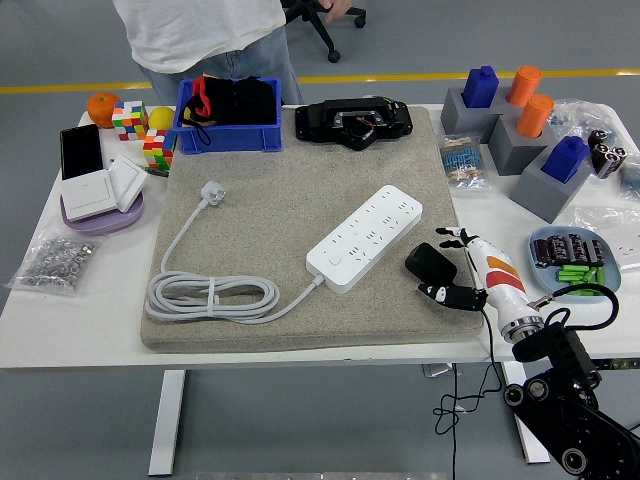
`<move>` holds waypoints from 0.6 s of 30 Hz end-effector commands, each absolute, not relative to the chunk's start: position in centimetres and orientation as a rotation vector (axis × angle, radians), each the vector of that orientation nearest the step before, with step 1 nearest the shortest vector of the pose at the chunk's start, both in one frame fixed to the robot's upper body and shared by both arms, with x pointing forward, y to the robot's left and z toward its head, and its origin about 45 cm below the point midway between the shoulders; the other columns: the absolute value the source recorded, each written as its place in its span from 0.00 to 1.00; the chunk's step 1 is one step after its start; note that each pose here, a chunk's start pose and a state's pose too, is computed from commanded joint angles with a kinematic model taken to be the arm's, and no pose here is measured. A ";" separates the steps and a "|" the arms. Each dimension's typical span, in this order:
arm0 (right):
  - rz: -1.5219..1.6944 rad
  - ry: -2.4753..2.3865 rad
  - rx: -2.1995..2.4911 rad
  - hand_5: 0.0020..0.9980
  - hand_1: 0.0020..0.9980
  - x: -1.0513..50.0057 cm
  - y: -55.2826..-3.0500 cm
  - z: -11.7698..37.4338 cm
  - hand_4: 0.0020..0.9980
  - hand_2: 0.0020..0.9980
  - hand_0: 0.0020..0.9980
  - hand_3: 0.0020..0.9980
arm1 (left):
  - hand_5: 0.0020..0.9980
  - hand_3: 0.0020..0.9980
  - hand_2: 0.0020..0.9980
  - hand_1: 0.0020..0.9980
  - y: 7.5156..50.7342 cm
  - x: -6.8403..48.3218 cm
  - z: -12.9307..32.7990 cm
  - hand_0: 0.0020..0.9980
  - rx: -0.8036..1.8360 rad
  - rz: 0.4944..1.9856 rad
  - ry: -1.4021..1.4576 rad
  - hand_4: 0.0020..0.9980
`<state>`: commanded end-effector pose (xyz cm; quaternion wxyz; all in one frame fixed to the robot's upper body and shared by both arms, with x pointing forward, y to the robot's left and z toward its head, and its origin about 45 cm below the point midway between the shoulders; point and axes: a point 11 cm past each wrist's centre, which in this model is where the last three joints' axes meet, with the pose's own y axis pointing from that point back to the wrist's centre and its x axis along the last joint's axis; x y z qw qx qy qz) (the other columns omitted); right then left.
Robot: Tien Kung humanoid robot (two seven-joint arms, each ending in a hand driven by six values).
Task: Press the white button,pick up the black plug,place it near the board,insert it into the board
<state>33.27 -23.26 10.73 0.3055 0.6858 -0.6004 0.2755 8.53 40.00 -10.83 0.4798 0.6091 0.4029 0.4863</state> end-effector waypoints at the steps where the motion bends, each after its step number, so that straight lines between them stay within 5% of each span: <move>1: 0.726 -1.590 1.815 0.09 0.65 33.2 -23.2 10.7 1.00 0.59 0.77 0.75 | 0.14 0.69 0.67 0.68 40.0 8.5 -10.8 0.69 1.485 1.186 0.983 0.62; 18: 0.727 -1.630 1.830 0.06 0.62 33.4 -23.1 11.0 1.00 0.59 0.71 0.70 | 0.14 0.69 0.66 0.68 39.9 8.6 -10.8 0.69 1.485 1.186 0.983 0.62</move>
